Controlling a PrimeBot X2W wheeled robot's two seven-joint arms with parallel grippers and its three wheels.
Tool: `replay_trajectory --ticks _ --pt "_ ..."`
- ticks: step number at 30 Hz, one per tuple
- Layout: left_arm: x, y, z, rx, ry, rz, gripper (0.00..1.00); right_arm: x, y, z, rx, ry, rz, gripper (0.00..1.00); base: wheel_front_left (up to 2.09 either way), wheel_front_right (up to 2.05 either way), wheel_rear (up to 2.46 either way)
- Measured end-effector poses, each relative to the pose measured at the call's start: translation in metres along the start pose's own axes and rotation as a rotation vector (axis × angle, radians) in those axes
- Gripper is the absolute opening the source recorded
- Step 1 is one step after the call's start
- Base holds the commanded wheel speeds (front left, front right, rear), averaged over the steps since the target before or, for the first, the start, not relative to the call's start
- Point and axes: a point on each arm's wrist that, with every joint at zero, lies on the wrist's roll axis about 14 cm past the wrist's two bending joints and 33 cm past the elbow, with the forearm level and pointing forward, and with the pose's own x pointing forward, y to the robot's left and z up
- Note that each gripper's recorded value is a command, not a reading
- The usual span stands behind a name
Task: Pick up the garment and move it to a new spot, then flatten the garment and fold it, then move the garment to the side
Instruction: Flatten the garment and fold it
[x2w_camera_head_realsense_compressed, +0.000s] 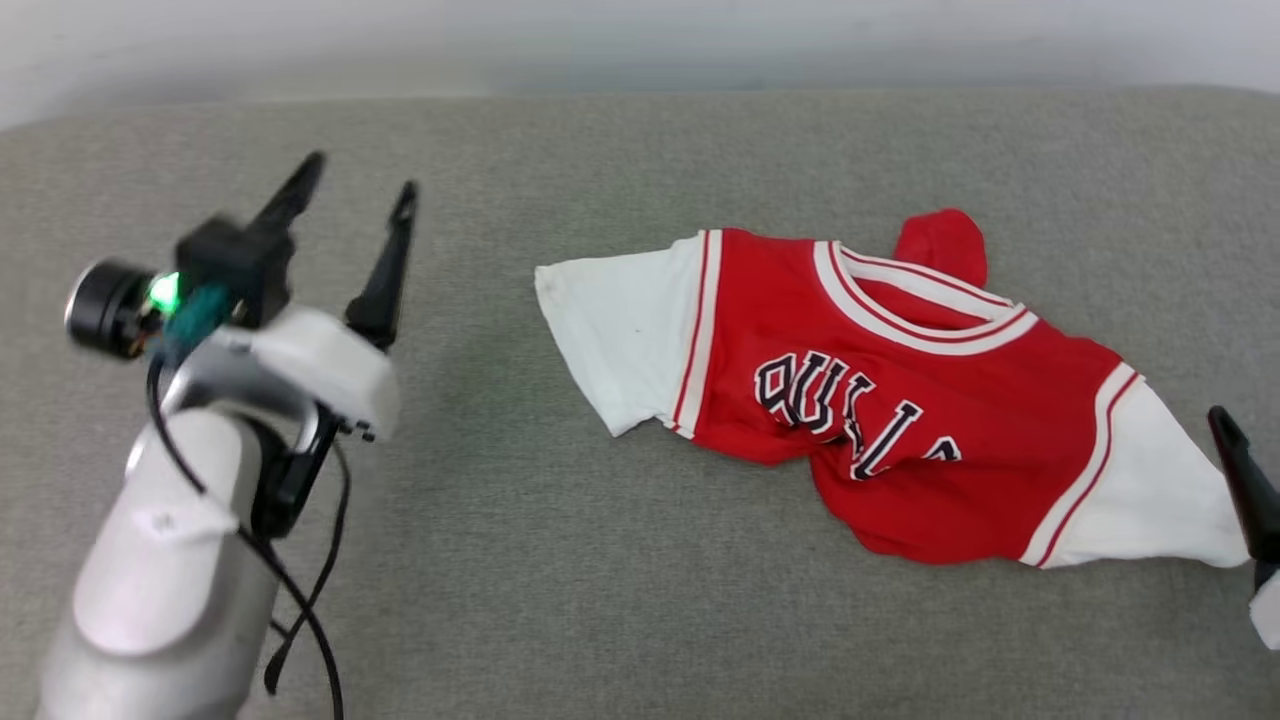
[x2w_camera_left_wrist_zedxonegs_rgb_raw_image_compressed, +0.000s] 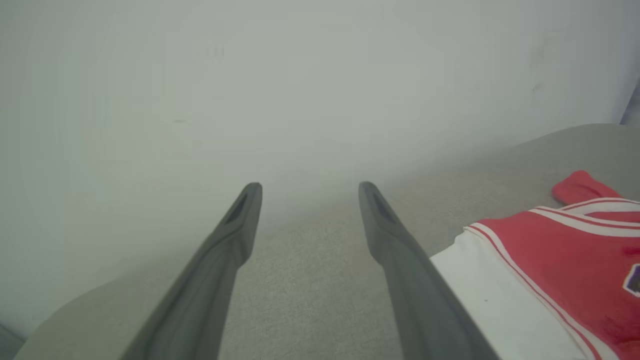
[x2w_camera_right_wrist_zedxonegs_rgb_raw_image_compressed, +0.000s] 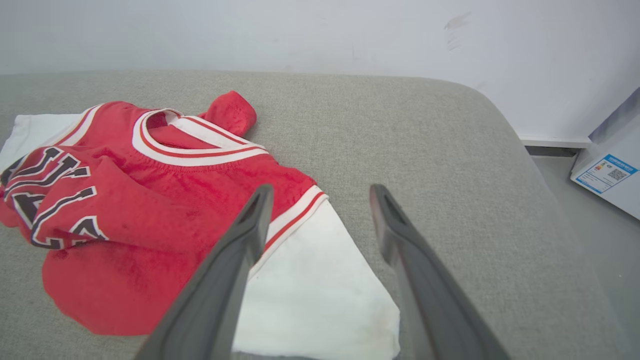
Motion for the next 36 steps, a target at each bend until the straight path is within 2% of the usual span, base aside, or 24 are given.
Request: replay_trajectory --ticks 4,9,16,21,32,33,35,36 --pt "0.031 -0.028 -0.002 -0.044 0.115 -0.149 1.0 0.0 -0.002 -0.006 0.002 0.011 -0.017 1.0 0.0 0.0 0.0" --pt "0.054 -0.044 -0.027 -0.058 0.337 -0.271 1.0 0.001 -0.01 -0.013 0.003 0.026 -0.047 1.0 0.0 0.0 0.0" --pt "0.057 -0.072 -0.088 0.021 0.693 -0.422 1.0 0.005 -0.016 -0.022 0.017 0.032 -0.076 1.0 0.0 0.0 0.0" --pt "0.057 -0.083 -0.126 0.068 0.866 -0.482 1.0 0.008 -0.02 -0.028 0.022 0.038 -0.091 1.0 0.0 0.0 0.0" --pt "0.053 -0.094 -0.186 0.169 1.11 -0.563 1.0 0.008 -0.036 -0.043 0.027 0.065 -0.148 1.0 0.0 0.0 0.0" --pt "0.052 -0.096 -0.188 0.177 1.126 -0.573 0.82 0.008 -0.038 -0.045 0.027 0.071 -0.152 1.0 0.0 0.0 0.0" --pt "0.049 -0.097 -0.189 0.195 1.141 -0.589 0.0 0.006 -0.039 -0.047 0.029 0.073 -0.157 1.0 0.0 0.0 0.0" --pt "0.048 -0.097 -0.189 0.2 1.143 -0.596 0.0 0.006 -0.04 -0.046 0.031 0.072 -0.159 1.0 0.0 0.0 0.0"
